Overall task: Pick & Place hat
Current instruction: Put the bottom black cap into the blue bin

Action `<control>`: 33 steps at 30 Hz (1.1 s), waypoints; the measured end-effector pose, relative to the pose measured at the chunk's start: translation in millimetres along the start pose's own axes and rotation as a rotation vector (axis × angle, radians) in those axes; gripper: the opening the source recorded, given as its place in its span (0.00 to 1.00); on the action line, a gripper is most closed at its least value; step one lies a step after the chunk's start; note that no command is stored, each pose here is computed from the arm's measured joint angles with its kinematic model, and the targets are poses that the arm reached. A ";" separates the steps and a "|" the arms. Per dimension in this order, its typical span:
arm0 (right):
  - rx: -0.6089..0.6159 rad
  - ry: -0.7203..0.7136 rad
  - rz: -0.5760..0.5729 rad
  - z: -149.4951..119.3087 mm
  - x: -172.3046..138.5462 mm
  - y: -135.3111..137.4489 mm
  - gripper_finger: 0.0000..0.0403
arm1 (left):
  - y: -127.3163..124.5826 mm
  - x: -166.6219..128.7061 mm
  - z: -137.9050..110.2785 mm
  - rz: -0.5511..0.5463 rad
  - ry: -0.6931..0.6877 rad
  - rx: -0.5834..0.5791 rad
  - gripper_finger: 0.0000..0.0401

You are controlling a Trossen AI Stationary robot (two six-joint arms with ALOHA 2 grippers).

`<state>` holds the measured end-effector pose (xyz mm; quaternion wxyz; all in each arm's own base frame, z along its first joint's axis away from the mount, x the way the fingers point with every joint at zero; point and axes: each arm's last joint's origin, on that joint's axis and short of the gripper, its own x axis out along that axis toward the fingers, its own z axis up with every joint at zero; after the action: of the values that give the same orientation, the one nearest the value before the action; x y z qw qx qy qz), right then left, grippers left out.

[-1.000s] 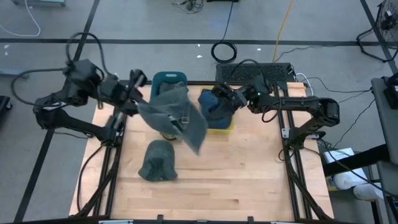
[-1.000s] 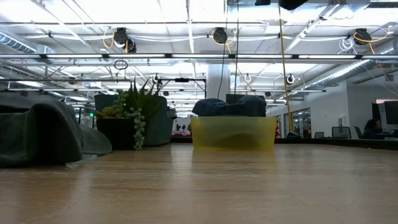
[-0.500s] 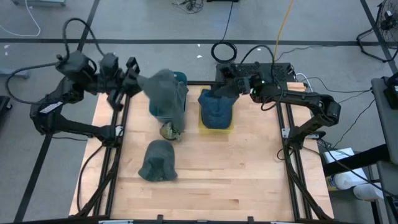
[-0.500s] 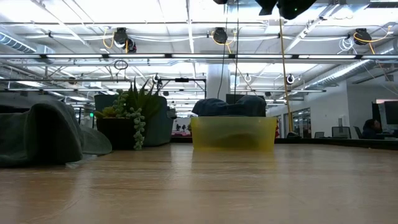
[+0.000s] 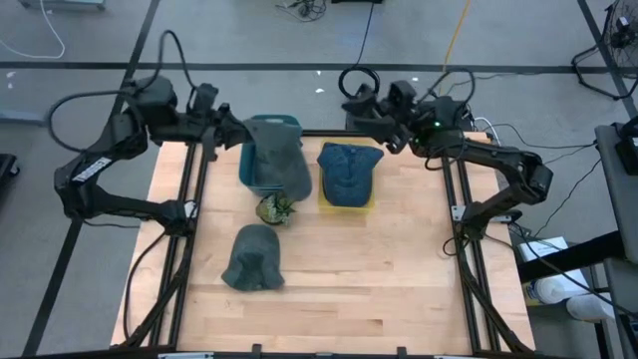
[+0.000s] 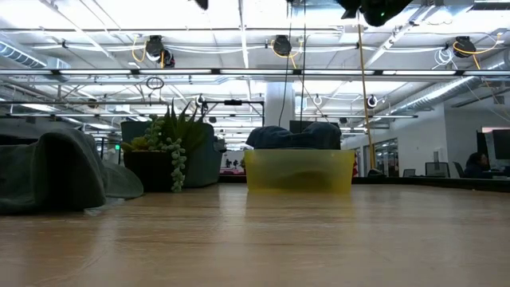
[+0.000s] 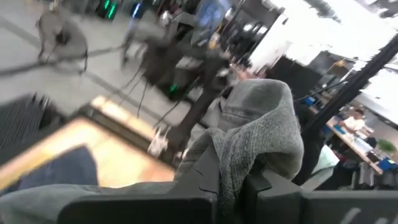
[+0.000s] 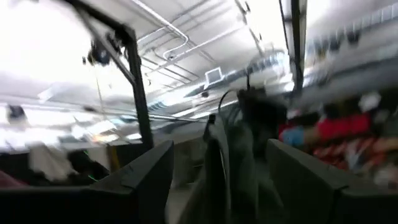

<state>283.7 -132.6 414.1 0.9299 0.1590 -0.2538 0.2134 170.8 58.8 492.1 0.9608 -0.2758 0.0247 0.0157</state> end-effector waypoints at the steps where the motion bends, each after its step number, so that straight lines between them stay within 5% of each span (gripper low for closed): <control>1: -0.061 -0.005 0.003 3.1 -0.1 3.3 0.60 | 2.3 0.1 -1.7 0.017 0.020 -0.022 0.03; 7: -0.382 -0.005 -0.012 19.2 -1.6 21.6 0.60 | 11.9 -1.0 -8.6 0.092 0.094 -0.085 0.03; 14: -0.592 0.052 -0.061 29.7 -4.7 37.0 0.60 | 21.0 -1.1 -17.8 0.142 0.203 -0.189 0.03; 22: -0.694 0.072 -0.064 38.1 -7.8 49.8 0.60 | 34.3 8.1 -31.9 0.217 0.358 -0.163 0.03; 33: -0.656 0.109 -0.076 35.4 -8.5 48.2 0.60 | 62.1 27.3 -43.3 0.370 0.507 -0.013 0.03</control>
<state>239.7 -108.3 447.6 0.9510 -0.1513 -0.2528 0.0938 193.7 88.9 421.0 0.9029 -0.2680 0.3134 0.1213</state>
